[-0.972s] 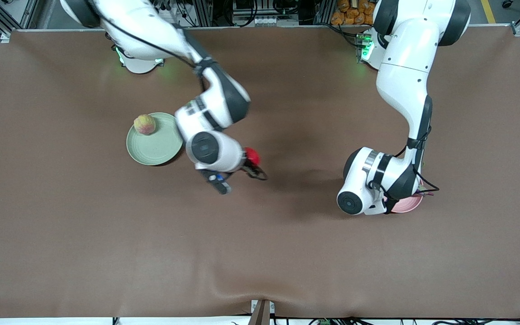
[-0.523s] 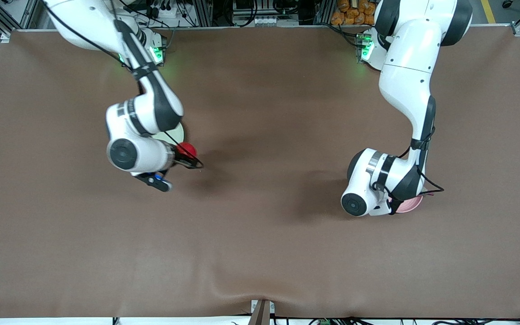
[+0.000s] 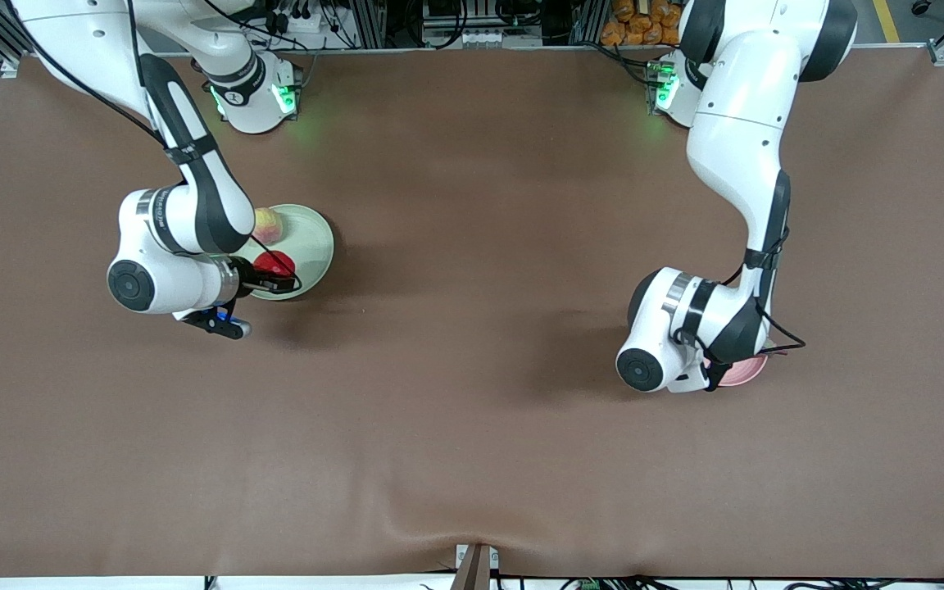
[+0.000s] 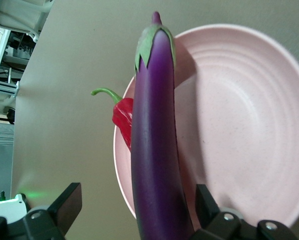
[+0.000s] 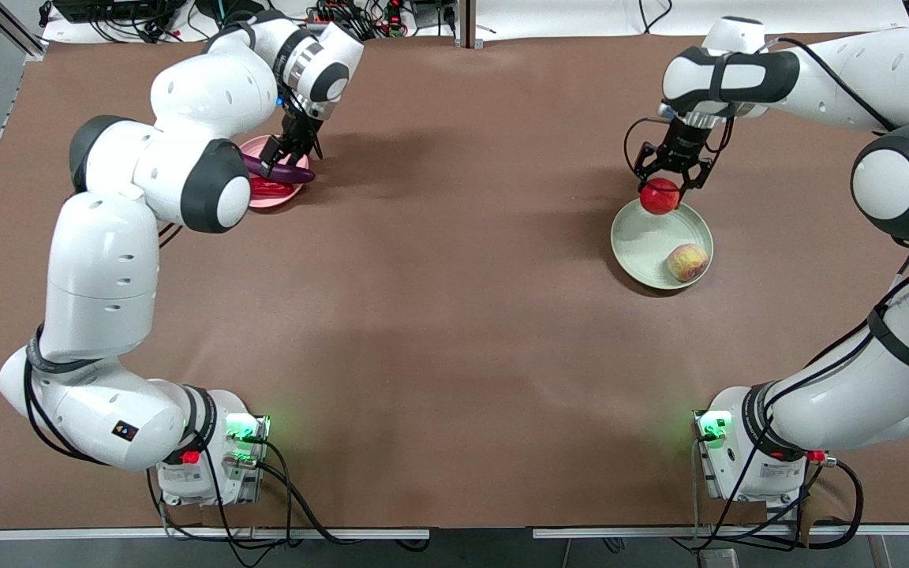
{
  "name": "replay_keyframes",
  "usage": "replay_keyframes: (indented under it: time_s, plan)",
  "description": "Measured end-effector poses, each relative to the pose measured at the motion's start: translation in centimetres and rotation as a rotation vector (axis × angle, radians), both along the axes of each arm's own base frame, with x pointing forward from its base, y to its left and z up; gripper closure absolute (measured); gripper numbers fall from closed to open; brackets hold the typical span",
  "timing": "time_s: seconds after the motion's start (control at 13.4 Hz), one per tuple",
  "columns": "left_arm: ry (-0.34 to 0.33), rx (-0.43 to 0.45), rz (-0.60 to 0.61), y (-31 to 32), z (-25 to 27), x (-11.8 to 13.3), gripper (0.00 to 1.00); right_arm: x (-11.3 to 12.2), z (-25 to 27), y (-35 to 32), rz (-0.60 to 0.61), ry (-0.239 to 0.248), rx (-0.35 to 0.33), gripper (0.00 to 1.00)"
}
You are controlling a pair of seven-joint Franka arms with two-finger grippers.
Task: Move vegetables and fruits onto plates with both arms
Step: 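Lower the eggplant onto the pink plate while the right gripper releases the apple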
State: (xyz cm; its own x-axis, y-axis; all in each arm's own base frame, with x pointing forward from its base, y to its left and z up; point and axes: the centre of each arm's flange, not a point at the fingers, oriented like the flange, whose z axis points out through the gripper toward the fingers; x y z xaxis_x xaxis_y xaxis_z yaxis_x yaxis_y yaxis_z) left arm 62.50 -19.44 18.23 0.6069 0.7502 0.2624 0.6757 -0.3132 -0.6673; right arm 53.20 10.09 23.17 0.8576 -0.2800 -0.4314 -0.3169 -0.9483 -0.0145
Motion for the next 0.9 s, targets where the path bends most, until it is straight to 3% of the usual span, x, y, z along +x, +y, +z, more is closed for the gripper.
replay_keyframes:
  time_s: [0.15,0.3,0.37,0.6,0.75,0.9]
  plan:
    - [-0.023,-0.011,0.0,-0.1,1.6,0.4,0.0,-1.1,-1.4,0.0,-0.002,-0.002,-0.007,0.15]
    - [-0.036,-0.016,0.003,-0.1,2.5,0.6,0.0,-1.3,-1.6,0.1,0.0,0.001,-0.006,0.0]
    - [-0.047,-0.019,0.006,0.1,3.1,0.9,0.0,-1.1,-1.3,0.2,0.002,0.005,-0.004,0.0]
    - [-0.082,-0.064,-0.009,1.1,6.7,2.5,0.0,1.8,4.5,1.5,0.039,0.045,0.031,0.0]
    - [-0.098,-0.108,-0.037,2.2,10.3,3.2,0.0,5.3,13.0,2.7,0.078,-0.001,0.063,0.0]
    - [-0.113,-0.145,-0.055,3.6,13.7,3.7,0.0,7.7,20.8,3.1,0.117,-0.1,0.061,0.0]
